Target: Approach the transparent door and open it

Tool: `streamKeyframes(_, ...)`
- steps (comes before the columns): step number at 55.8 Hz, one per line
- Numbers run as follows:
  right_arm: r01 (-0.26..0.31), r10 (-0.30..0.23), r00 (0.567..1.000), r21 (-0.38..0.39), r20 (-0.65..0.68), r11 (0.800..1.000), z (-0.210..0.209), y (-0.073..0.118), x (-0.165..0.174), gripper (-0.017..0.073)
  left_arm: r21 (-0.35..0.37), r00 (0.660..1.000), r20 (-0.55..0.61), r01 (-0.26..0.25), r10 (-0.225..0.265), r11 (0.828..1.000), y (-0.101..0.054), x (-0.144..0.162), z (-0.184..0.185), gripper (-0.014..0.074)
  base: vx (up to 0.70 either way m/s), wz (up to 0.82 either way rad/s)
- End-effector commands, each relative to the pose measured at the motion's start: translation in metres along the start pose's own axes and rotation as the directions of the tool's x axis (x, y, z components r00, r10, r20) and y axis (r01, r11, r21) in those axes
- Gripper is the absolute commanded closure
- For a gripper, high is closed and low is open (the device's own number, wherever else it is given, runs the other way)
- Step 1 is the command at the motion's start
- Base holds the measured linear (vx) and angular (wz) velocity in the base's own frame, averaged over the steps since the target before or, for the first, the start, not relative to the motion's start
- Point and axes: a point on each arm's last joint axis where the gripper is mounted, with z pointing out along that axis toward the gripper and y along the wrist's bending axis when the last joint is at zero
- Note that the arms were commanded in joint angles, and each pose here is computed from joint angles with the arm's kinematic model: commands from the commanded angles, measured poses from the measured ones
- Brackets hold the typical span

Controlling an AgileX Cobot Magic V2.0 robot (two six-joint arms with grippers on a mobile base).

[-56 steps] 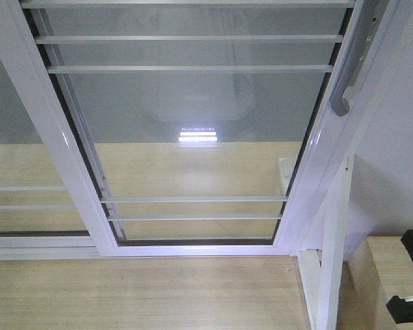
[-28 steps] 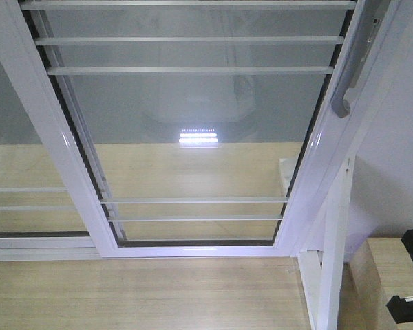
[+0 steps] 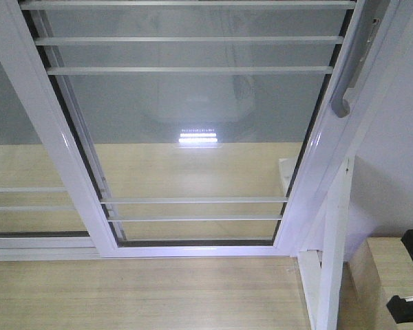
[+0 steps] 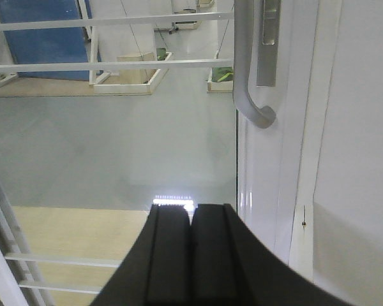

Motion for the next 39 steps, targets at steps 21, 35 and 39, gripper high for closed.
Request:
streamKeyframes(21,0.006,-0.006,0.997,-0.003,0.08,1.0,0.001,0.0,-0.008,0.0565,-0.01,0.994,0.104,0.015,-0.014,1.0,0.001,-0.017,-0.002,0.0594,0.0,0.0)
streamKeyframes(35,0.011,-0.01,0.992,-0.004,0.127,1.0,0.001,0.001,-0.013,0.0565,-0.013,0.993,0.12,0.014,-0.012,1.0,0.001,-0.019,-0.002,0.0594,0.0,0.0)
streamKeyframes(39,0.011,-0.01,0.984,-0.006,0.178,1.0,0.0,0.001,-0.017,0.0565,-0.021,0.989,0.15,0.002,0.001,1.0,0.002,-0.021,-0.002,0.0594,0.0,0.0)
